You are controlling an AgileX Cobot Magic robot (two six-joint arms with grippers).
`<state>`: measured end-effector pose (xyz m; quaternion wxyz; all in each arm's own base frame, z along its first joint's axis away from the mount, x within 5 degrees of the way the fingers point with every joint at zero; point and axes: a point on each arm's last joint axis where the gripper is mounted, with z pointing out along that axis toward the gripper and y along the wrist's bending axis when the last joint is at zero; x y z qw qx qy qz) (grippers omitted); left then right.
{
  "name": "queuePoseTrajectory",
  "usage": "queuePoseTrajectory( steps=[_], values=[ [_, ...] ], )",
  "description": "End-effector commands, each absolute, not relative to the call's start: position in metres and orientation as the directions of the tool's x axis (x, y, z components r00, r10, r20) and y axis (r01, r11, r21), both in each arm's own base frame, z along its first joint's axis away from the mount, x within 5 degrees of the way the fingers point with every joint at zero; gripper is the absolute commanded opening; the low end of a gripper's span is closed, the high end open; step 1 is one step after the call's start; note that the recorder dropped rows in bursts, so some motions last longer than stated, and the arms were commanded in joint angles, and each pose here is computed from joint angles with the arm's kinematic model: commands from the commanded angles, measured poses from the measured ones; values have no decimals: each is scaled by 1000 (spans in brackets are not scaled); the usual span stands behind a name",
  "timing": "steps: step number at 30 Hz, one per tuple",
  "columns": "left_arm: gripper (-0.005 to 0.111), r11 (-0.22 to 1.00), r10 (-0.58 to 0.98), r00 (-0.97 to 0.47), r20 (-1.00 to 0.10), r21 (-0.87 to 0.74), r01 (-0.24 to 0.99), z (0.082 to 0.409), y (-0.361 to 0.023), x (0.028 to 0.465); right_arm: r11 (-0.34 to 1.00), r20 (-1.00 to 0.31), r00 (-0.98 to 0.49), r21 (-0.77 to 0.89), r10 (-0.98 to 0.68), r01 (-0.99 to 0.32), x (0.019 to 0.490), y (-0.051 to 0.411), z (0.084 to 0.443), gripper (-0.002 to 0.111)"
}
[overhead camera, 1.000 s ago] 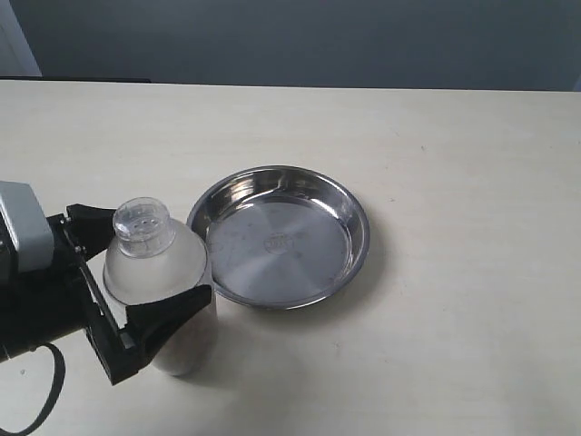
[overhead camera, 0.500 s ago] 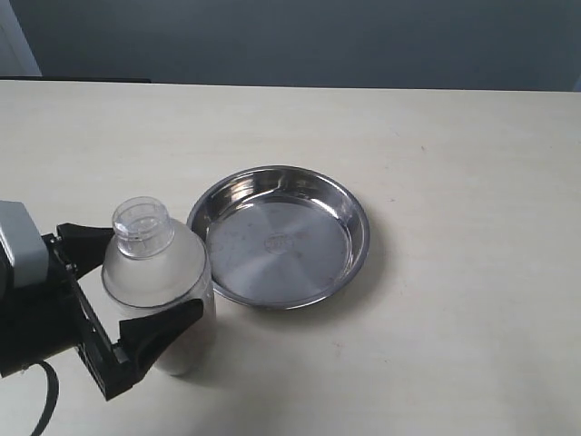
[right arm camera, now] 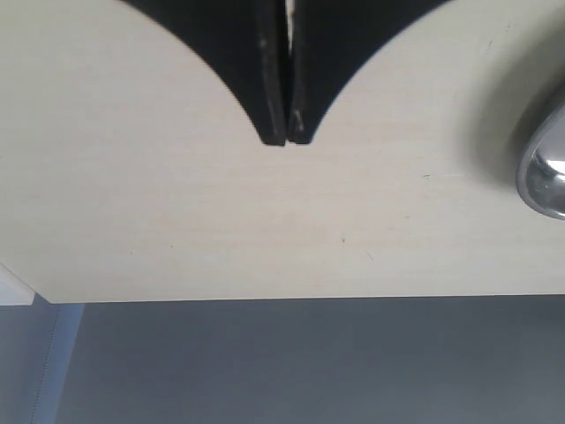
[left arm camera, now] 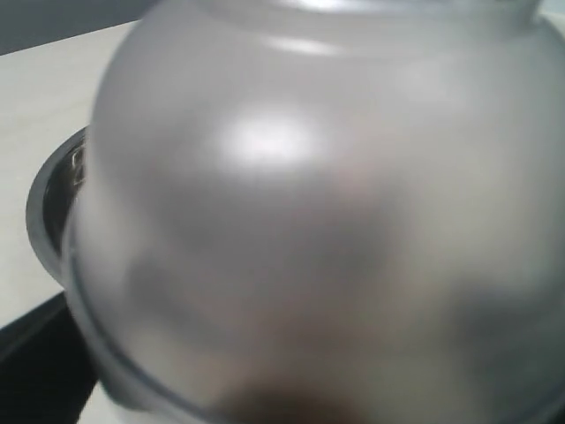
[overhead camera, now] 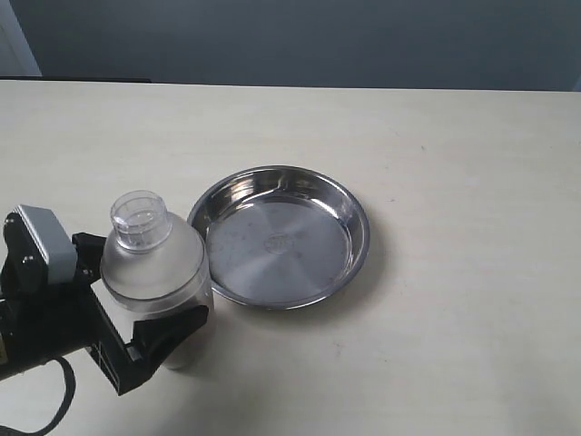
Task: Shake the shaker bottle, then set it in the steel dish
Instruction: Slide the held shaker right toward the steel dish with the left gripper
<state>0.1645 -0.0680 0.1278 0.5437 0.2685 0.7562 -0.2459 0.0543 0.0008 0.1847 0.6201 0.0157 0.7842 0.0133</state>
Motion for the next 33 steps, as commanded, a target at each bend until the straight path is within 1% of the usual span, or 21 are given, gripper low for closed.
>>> queuePoseTrajectory(
  steps=[1, 9, 13, 16, 25, 29, 33],
  values=[
    [105, 740, 132, -251, -959, -73, 668, 129, -69, 168, 999, -976, -216, 39, 40, 9, 54, 1, 186, -1],
    [105, 731, 125, -257, -958, -87, 677, 129, -70, 168, 999, -976, -216, 39, 40, 9, 54, 1, 186, -1],
    [105, 736, 91, -287, -953, -130, 665, 129, -70, 168, 999, -976, -216, 39, 40, 9, 54, 1, 186, -1],
    [105, 736, 91, -287, -953, -130, 665, 129, -70, 168, 999, -976, -216, 39, 40, 9, 54, 1, 186, -1],
    [105, 745, 78, -242, -967, -105, 659, 136, -70, 183, 999, -976, -216, 39, 40, 9, 54, 1, 186, -1],
    [105, 773, 51, -283, -958, -142, 618, 131, -67, 186, 999, -976, -216, 39, 40, 9, 54, 1, 186, -1],
    [105, 758, 61, -312, -948, -159, 632, 124, -69, 189, 999, -976, -216, 39, 40, 9, 54, 1, 186, -1]
  ],
)
